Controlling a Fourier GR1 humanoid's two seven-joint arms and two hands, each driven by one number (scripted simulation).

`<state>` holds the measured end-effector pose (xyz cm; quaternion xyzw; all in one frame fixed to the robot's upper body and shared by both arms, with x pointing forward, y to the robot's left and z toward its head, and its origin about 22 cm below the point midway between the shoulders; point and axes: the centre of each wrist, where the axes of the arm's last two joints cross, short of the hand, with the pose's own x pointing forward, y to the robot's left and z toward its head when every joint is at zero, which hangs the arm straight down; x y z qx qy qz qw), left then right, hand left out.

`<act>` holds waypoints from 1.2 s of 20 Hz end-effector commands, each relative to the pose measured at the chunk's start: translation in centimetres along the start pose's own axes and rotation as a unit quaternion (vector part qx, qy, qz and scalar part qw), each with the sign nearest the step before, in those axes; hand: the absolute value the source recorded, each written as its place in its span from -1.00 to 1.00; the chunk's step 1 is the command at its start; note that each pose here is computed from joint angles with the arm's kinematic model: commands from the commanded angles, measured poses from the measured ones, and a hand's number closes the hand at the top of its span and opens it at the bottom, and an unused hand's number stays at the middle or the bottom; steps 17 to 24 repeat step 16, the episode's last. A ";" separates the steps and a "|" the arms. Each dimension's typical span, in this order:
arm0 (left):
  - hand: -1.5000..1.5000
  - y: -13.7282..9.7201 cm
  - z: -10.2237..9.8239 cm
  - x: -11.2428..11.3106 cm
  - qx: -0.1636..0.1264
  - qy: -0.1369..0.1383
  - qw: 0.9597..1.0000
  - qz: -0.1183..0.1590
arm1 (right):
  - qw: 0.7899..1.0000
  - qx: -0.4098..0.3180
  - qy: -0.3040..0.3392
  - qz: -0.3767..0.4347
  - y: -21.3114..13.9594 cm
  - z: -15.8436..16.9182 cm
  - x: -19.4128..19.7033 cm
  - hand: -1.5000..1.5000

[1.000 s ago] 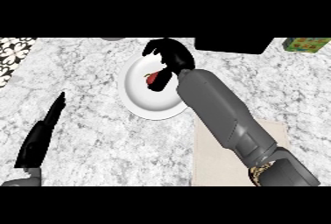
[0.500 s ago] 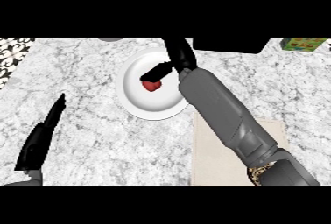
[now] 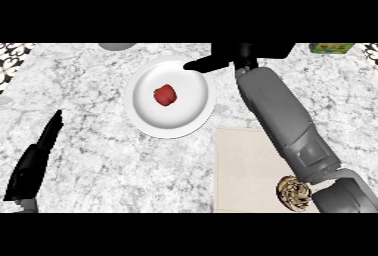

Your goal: Pick the bell pepper from the placemat and place it in the plate

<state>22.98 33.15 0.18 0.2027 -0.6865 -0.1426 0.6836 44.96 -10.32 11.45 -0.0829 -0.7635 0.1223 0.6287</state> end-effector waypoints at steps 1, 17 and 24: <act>0.00 0.2 -0.1 0.1 0.004 0.002 1.000 0.003 | 0.998 -0.018 -0.016 -0.055 -4.5 0.3 -3.2 -1.00; 0.00 -1.1 0.2 -0.3 -0.006 0.001 1.000 0.003 | 0.998 -0.007 -0.055 -0.025 -18.3 2.2 -7.7 -1.00; 0.00 -1.1 0.2 -0.3 -0.006 0.001 1.000 0.003 | 0.998 -0.007 -0.055 -0.025 -18.3 2.2 -7.7 -1.00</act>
